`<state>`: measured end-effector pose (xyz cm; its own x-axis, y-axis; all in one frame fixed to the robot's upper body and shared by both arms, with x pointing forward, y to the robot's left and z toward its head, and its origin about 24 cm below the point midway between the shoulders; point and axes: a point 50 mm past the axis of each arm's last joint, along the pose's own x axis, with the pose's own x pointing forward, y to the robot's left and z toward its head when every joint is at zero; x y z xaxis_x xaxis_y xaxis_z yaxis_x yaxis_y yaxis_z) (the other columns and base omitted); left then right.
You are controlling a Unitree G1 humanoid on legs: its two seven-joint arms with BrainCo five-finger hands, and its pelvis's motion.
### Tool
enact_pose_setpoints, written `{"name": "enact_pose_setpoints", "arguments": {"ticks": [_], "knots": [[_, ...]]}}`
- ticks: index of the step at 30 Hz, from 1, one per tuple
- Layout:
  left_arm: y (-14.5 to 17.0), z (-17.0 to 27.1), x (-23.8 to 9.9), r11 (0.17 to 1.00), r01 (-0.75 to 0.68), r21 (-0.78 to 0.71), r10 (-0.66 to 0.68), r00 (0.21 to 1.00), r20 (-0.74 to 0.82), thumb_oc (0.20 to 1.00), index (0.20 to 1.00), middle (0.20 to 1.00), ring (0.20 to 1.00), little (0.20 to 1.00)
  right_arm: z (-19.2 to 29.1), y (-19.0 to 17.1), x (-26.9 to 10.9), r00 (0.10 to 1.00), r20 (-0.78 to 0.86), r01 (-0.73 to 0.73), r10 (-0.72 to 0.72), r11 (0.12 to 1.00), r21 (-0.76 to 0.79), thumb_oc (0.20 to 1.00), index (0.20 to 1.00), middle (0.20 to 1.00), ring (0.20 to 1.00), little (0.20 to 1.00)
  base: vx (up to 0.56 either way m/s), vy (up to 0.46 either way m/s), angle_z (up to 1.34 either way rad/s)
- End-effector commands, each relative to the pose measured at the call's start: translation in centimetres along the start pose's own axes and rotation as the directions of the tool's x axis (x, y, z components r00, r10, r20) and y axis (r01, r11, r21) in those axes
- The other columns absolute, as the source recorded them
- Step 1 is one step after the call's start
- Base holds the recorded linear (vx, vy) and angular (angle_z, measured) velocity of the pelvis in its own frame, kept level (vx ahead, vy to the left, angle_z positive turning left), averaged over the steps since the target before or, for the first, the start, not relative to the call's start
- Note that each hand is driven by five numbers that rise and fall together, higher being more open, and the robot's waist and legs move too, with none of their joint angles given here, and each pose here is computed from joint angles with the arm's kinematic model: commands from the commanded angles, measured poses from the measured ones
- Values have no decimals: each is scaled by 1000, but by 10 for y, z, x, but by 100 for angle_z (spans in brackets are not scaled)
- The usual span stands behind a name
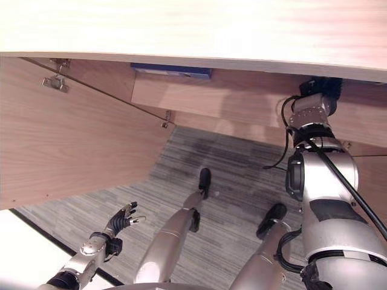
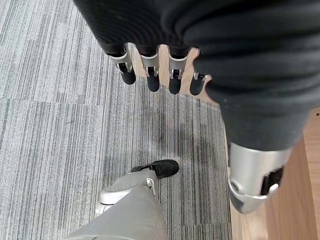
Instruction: Put the empty folder in the office cabinet
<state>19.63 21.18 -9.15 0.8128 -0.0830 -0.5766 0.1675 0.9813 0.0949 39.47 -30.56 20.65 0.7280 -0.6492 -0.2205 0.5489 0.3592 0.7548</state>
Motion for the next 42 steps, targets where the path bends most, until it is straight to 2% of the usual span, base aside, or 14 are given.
{"name": "enact_pose_setpoints", "arguments": {"ticks": [1, 4, 8, 10, 11, 16, 21, 26, 31, 36, 38, 42], "knots": [[11, 11, 7, 999, -41, 26, 40, 999, 16, 1000, 1000, 1000, 1000, 1000, -2, -24, 6, 993, -45, 108, -106, 993, 40, 1000, 1000, 1000, 1000, 1000, 0, 0, 0], [10, 7, 7, 998, -45, 35, 45, 999, -2, 1000, 1000, 1000, 1000, 1000, -13, -39, 7, 984, -77, 162, -159, 986, 29, 1000, 1000, 1000, 1000, 1000, -27, 5, -2], [3, -4, 6, 998, -42, 37, 44, 998, -50, 1000, 1000, 1000, 1000, 1000, -53, -112, 3, 896, -179, 408, -407, 912, -36, 1000, 1000, 1000, 1000, 1000, -12, 3, -1], [1, -12, 4, 998, -38, 52, 42, 996, -79, 1000, 1000, 1000, 1000, 1000, -66, -125, -1, 878, -193, 436, -438, 898, -52, 1000, 1000, 1000, 1000, 1000, 72, 2, -2], [0, -20, 2, 998, -40, 55, 46, 993, -113, 1000, 1000, 1000, 1000, 1000, -79, -145, -7, 847, -215, 479, -487, 873, -89, 1000, 1000, 1000, 1000, 1000, 64, 0, -9], [3, -39, -4, 996, -81, 40, 87, 978, -191, 1000, 1000, 1000, 1000, 1000, -97, -158, -15, 830, -243, 485, -502, 865, -129, 1000, 1000, 1000, 1000, 1000, 28, 18, -2], [11, -50, -10, 992, -107, 59, 118, 966, -230, 1000, 1000, 1000, 1000, 1000, -84, -148, -8, 860, -214, 449, -464, 886, -116, 1000, 1000, 1000, 1000, 1000, -1, 19, 0], [11, -56, -13, 992, -100, 71, 115, 960, -254, 1000, 1000, 1000, 1000, 1000, -80, -143, -4, 906, -181, 358, -384, 920, -158, 1000, 1000, 1000, 1000, 1000, 0, 0, 0], [2, -65, -17, 996, -93, 11, 92, 955, -281, 1000, 1000, 1000, 1000, 1000, -121, -178, -26, 940, -227, 171, -256, 927, -334, 1000, 1000, 1000, 1000, 1000, 53, 12, 8], [-1, -84, -27, 987, -152, -48, 126, 928, -351, 1000, 1000, 1000, 1000, 1000, -166, -205, -64, 926, -341, 40, -162, 940, -339, 1000, 1000, 1000, 1000, 1000, 30, 47, -18], [-6, -94, -33, 981, -178, -79, 135, 913, -386, 1000, 1000, 1000, 1000, 1000, -180, -227, -92, 908, -416, -137, -56, 896, -421, 1000, 1000, 1000, 1000, 1000, 34, 96, -20], [0, -109, -46, 966, -238, -102, 170, 881, -441, 1000, 1000, 1000, 1000, 1000, -176, -256, -116, 877, -481, -295, 20, 811, -505, 1000, 1000, 1000, 1000, 1000, 69, 47, -14]]}}
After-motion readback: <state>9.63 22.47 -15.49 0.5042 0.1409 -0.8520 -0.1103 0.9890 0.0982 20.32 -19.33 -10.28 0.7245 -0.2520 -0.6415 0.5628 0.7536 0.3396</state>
